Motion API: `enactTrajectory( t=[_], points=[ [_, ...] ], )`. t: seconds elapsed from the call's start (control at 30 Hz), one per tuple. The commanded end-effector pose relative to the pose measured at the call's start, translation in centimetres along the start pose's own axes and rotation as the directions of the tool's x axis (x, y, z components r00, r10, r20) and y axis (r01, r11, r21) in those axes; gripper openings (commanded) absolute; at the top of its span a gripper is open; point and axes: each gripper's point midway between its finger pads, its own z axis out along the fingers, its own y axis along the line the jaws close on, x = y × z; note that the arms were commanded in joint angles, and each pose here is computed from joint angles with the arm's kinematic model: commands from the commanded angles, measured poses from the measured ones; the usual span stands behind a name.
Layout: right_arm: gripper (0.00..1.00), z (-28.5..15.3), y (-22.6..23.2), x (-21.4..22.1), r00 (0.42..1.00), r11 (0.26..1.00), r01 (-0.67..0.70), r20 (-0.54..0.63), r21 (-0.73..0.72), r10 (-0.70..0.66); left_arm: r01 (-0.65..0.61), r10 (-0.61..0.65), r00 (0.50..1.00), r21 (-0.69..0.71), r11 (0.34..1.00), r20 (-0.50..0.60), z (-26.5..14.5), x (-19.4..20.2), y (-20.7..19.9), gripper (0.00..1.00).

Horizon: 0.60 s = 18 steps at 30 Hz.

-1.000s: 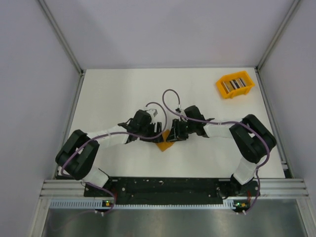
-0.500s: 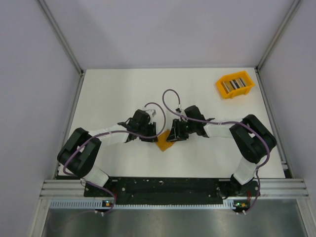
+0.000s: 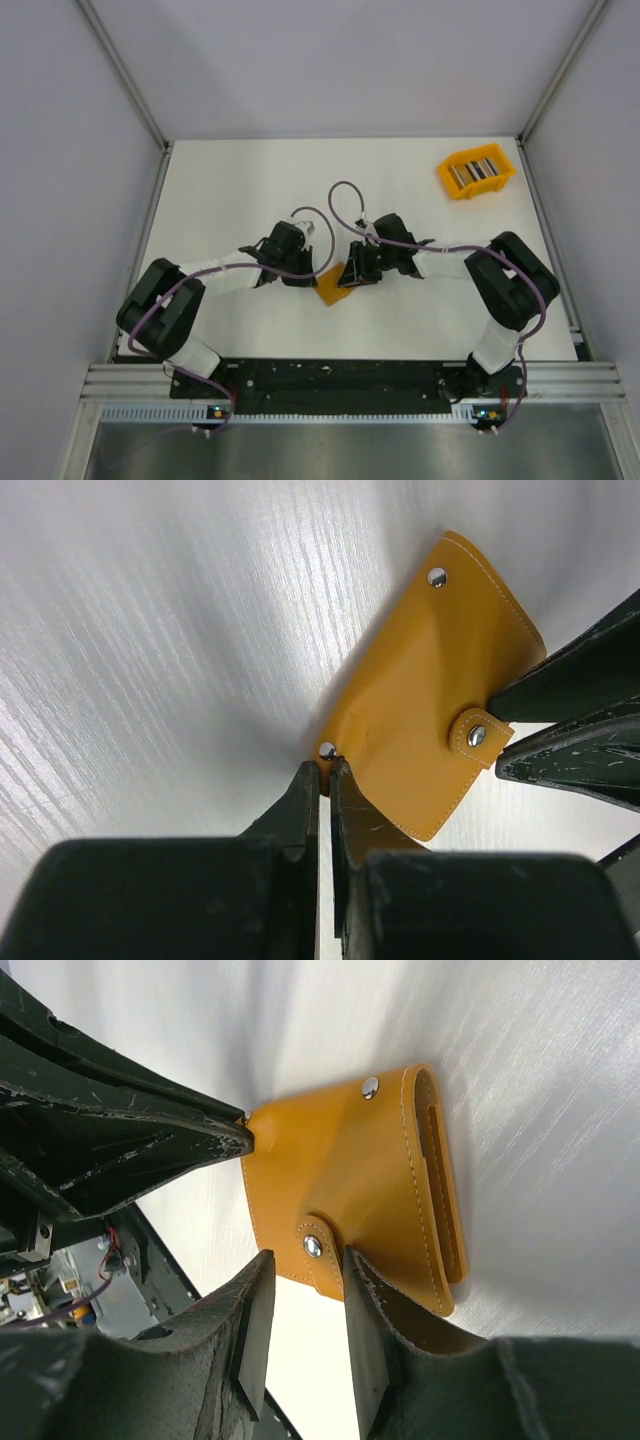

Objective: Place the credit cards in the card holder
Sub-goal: Open the card holder at the center of the board.

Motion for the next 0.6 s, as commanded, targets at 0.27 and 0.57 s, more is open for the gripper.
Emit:
enactTrajectory(
  t=[0.27, 0.57],
  points=[
    [0.3, -1.2, 1.4, 2.4, 0.989, 0.995, 0.08, -0.121, -0.054, -0.086, 0.102, -0.105, 0.994, -0.086, 0.991, -0.034, 0.9, 1.6, 0.9, 0.0],
    [0.35, 0.1, 2.2, 2.2, 0.989, 0.996, 0.086, -0.115, -0.035, -0.089, 0.14, -0.143, 0.99, -0.086, 0.986, -0.02, 0.7, 1.7, 0.9, 0.0]
  ],
)
